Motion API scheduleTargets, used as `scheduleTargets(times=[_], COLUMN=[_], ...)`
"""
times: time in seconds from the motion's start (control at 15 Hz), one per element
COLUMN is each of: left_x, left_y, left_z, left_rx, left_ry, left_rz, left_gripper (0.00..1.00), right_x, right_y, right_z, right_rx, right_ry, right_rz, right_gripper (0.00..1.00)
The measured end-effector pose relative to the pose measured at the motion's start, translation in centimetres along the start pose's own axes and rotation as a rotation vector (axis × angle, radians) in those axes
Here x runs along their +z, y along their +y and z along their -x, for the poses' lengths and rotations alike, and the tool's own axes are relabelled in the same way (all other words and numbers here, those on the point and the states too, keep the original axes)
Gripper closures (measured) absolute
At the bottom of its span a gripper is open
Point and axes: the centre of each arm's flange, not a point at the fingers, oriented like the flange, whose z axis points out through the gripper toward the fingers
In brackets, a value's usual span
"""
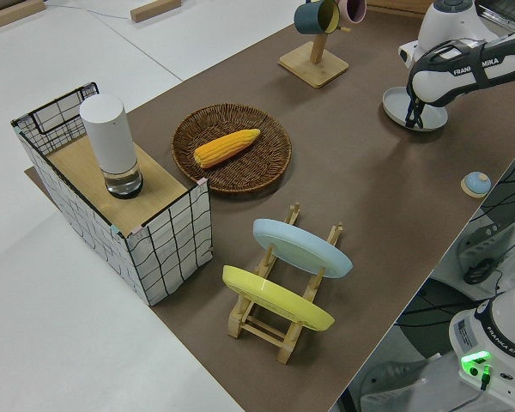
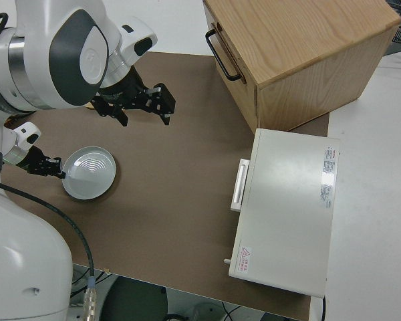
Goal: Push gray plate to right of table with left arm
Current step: 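Push the gray plate with the left gripper away from the tray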
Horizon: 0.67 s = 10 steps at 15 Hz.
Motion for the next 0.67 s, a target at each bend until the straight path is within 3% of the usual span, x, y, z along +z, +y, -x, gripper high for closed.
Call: scheduleTargets(times=[0.27,0.67], left_x=[2.5,4.5], left_y=[4.8,10.1], left_z=[3.9,6.1], left_rx=[-0.022,-0.054], left_ry=[0.014,0.017], left_rz=[0.048,0.114], left_gripper=[0.98,0.98], right_x=[0.0,0.0], right_y=[0.0,0.0], right_z=[0.0,0.0], right_rx=[0.000,0.000], right_ry=[0.000,0.000], right_rz=[0.000,0.000], right_gripper=[0.00,0.00])
